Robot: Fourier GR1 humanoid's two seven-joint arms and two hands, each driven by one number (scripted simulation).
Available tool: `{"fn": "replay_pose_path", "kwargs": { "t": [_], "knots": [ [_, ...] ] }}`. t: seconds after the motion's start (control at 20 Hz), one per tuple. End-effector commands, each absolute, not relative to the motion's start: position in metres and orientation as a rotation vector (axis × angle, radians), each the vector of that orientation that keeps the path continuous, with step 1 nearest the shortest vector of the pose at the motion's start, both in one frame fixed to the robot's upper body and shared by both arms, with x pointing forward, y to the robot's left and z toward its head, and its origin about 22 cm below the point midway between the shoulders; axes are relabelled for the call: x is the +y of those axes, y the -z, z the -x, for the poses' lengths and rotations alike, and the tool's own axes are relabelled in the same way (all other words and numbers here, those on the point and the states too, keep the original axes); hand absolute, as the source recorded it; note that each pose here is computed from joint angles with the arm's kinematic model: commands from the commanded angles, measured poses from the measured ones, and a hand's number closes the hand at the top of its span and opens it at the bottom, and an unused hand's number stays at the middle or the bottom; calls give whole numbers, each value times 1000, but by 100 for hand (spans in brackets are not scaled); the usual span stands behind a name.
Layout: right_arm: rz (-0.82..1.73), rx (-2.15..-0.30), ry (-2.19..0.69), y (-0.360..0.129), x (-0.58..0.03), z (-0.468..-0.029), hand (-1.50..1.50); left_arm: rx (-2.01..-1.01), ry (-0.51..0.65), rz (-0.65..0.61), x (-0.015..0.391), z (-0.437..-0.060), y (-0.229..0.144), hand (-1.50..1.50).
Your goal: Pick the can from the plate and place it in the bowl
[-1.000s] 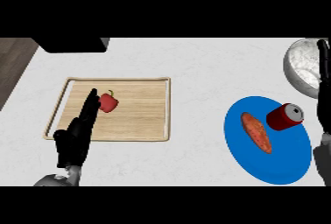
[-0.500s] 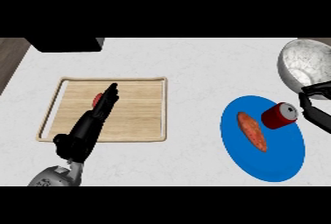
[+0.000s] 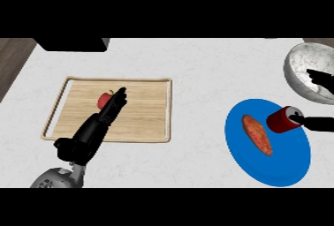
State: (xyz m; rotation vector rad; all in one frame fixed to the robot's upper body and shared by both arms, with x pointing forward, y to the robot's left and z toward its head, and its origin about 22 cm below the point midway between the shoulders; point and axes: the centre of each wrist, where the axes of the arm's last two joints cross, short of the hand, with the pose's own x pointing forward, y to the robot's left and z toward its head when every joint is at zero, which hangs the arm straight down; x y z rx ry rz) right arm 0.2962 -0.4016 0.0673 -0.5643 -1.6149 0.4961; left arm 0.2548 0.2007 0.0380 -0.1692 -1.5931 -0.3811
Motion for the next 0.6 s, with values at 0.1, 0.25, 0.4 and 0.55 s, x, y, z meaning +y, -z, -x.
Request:
{"fn": "replay_pose_path", "kwargs": {
  "t": [0.1,0.25,0.4,0.55],
  "knots": [
    [768,-1280,-868,-120,-413,-313,-150,-1600,396,180,200,-271,-48,0],
    [687,-1032,-1057,-133,-411,-313,-150,-1582,395,174,203,-266,-32,0],
    [592,-872,-1138,-155,-407,-326,-150,-1600,414,191,200,-267,-42,0],
    [524,-782,-1196,-174,-376,-341,-150,-1599,390,194,202,-274,-44,0]
  ]
}}
